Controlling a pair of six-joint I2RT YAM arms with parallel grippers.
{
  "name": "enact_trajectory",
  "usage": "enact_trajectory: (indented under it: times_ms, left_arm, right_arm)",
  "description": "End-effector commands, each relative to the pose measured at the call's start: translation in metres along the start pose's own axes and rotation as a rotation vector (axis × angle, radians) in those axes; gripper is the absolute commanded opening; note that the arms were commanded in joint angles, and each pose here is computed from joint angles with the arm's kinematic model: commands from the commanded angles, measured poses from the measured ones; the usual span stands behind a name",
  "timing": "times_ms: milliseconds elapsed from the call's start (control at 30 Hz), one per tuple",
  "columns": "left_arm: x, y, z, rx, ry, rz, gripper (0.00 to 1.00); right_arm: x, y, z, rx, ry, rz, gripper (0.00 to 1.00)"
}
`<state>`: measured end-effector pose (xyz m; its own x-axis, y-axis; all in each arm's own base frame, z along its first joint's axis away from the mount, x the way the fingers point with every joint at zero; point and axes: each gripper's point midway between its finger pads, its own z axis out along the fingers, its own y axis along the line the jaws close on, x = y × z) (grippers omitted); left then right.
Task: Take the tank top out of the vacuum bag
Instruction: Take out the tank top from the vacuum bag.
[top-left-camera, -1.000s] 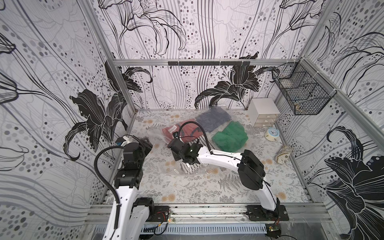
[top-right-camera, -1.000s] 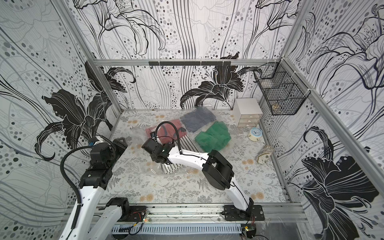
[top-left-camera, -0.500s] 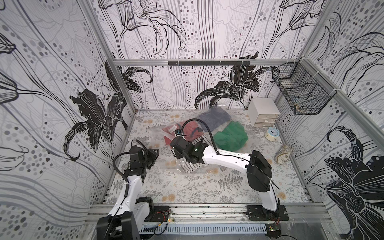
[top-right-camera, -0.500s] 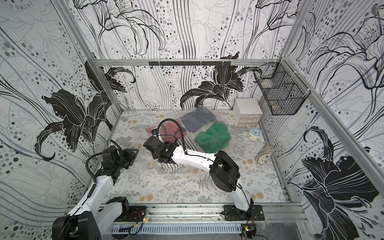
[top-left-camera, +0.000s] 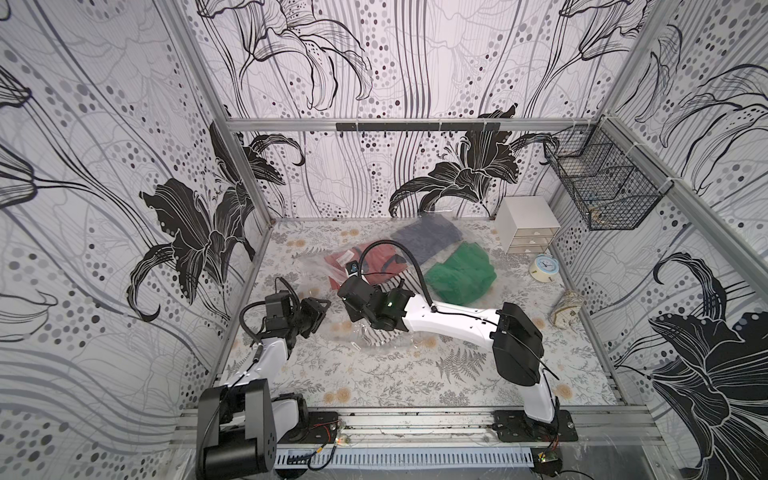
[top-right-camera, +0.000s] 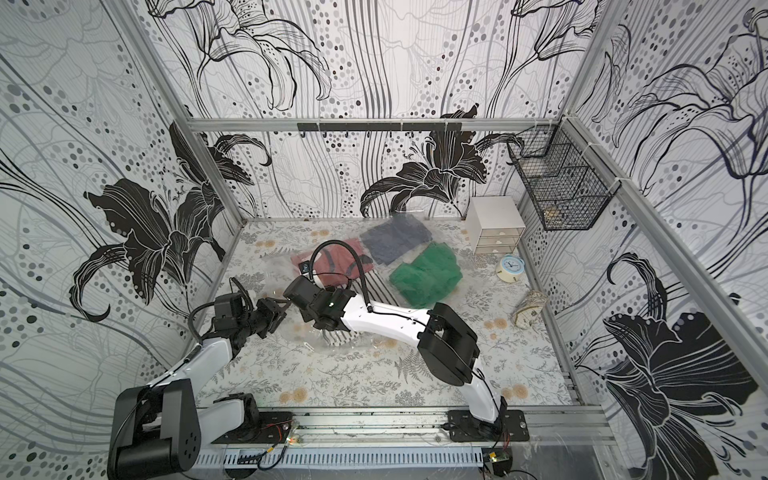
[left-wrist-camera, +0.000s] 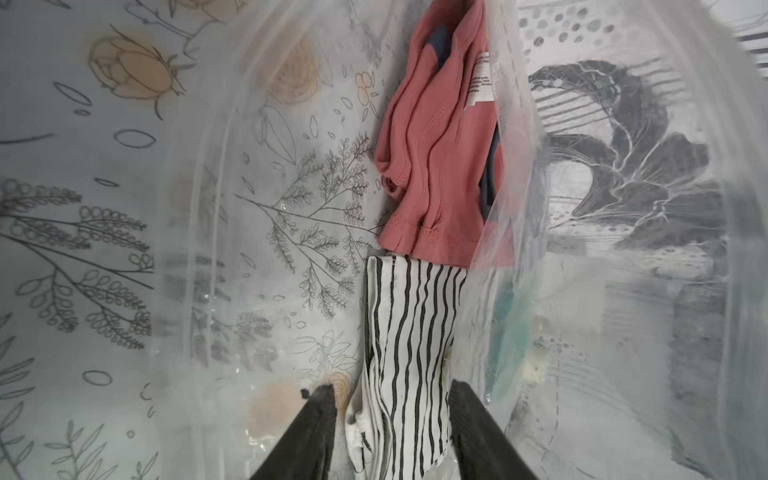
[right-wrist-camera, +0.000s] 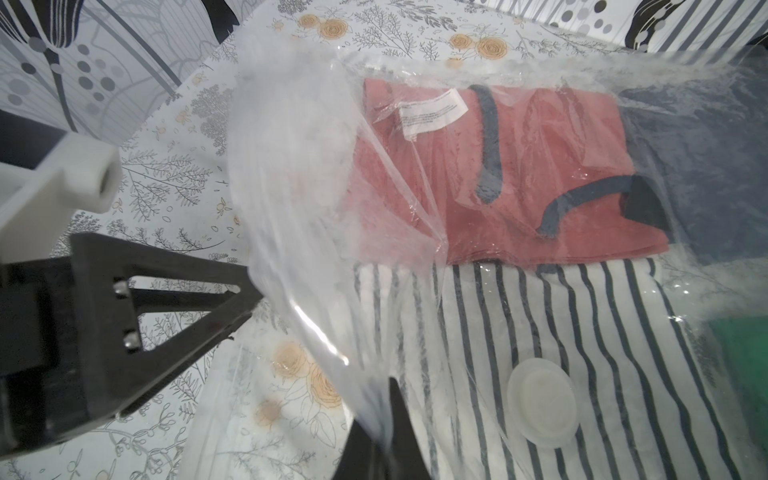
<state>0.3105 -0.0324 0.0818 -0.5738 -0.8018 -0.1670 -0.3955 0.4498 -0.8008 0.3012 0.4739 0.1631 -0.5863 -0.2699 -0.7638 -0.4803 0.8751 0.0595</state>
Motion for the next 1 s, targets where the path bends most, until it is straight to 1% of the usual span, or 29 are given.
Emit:
enact_trajectory:
  times_ms: [0, 200, 300, 400, 467, 600, 700, 967]
  left_arm:
    - [-0.005, -0.03, 0.002, 0.094, -0.004, 0.09, 0.49]
    - [0.008, -0.008, 0.019, 0.051, 0.044, 0.06, 0.49]
    - [0.016, 0.006, 0.027, -0.003, 0.075, 0.047, 0.5]
    - [0.021, 0.009, 0.034, -0.008, 0.086, 0.052, 0.57]
    - [0.026, 0.008, 0.042, -0.009, 0.096, 0.062, 0.59]
    - [0.034, 0.006, 0.054, 0.02, 0.106, 0.063, 0.59]
    - [0.039, 0.017, 0.061, -0.015, 0.12, 0.055, 0.59]
    - [0.057, 0.038, 0.077, -0.021, 0.154, -0.009, 0.59]
  right_arm:
    - [0.001, 0.004, 0.002, 0.007, -0.013, -0.014, 0.0]
    - [0.007, 0.013, 0.005, -0.006, -0.01, -0.029, 0.0]
    - [0.011, 0.012, 0.005, -0.005, -0.01, -0.025, 0.0]
    - [0.011, 0.013, 0.006, -0.011, -0.011, -0.026, 0.0]
    - [0.013, 0.015, 0.007, -0.017, -0.012, -0.026, 0.0]
    - [0.013, 0.015, 0.007, -0.019, -0.01, -0.027, 0.0]
    - [0.013, 0.015, 0.006, -0.022, -0.017, -0.026, 0.0]
    - [0.004, 0.013, 0.001, -0.018, -0.051, -0.024, 0.0]
